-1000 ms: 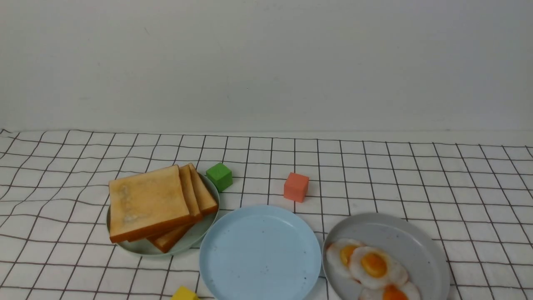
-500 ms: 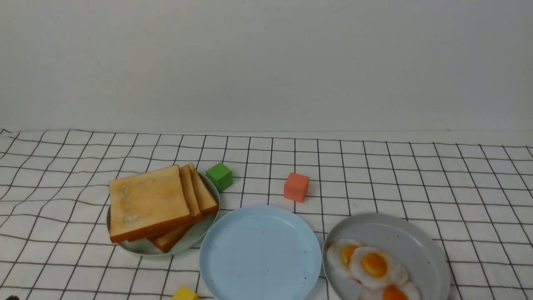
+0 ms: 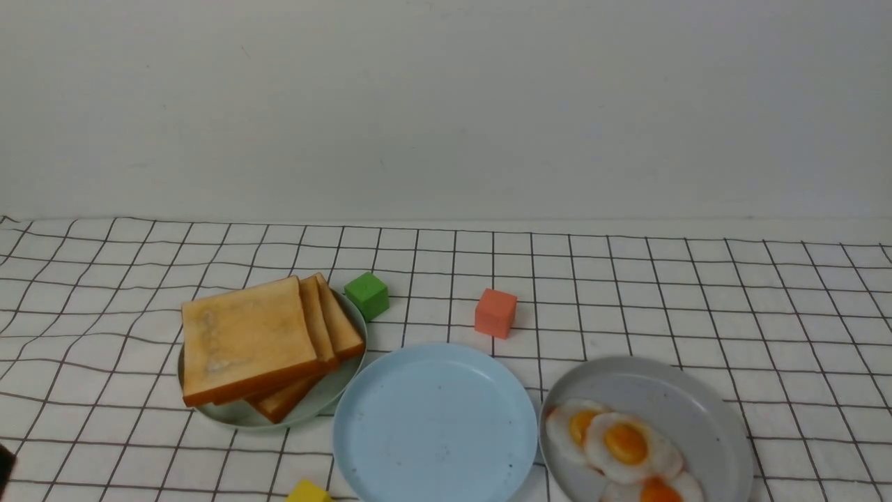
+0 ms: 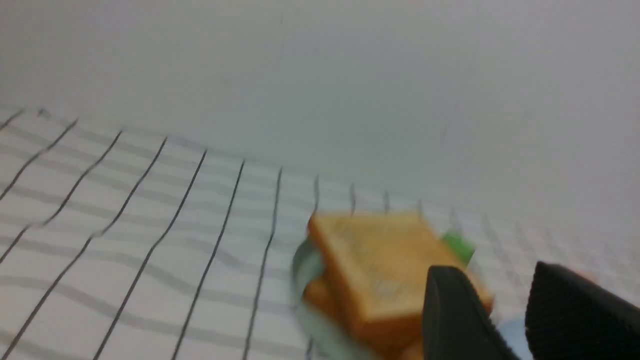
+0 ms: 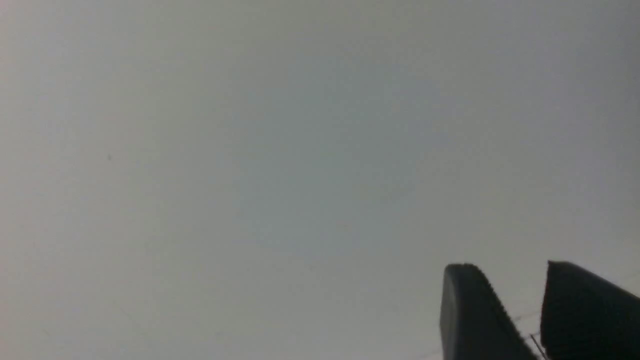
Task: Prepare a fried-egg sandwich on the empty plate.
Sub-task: Use the left arm to grab a slice of bread
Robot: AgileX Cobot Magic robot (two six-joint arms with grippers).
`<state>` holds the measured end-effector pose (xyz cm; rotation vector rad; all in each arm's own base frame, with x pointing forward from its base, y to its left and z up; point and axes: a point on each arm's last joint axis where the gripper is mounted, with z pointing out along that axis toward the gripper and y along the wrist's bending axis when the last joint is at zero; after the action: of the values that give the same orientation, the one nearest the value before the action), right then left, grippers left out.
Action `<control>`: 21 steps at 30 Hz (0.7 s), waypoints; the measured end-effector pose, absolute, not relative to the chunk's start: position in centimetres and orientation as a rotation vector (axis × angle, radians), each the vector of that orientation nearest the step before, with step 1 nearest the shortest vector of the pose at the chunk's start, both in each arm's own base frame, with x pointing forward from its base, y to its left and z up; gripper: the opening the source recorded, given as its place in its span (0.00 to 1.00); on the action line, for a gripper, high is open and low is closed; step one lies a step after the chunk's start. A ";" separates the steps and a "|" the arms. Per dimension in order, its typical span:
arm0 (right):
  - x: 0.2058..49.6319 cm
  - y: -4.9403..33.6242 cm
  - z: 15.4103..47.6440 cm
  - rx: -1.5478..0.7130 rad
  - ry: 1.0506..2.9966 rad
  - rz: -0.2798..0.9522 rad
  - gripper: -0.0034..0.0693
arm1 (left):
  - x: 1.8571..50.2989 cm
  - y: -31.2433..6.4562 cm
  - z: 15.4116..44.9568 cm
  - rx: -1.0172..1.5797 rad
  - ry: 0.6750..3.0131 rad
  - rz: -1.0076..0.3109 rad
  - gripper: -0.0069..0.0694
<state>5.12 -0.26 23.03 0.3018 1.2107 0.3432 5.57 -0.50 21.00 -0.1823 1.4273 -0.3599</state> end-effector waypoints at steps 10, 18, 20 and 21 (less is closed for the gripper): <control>3.0 -0.1 37.1 0.350 1.126 0.457 0.38 | 3.4 -0.3 33.2 -0.212 1.167 -0.477 0.40; 8.1 -0.6 42.7 0.384 1.546 0.274 0.38 | 8.2 -1.1 39.7 -0.339 1.601 -0.517 0.40; 9.6 -0.4 41.7 0.342 1.640 0.251 0.38 | 10.4 -1.3 38.5 -0.374 1.753 -0.493 0.40; 10.1 -0.2 41.3 0.324 1.667 0.253 0.38 | 11.4 -1.4 37.9 -0.389 1.818 -0.484 0.40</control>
<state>10.05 -0.20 41.30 0.3237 1.6672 0.2533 11.43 -1.44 37.89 -0.3890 1.8176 -0.4837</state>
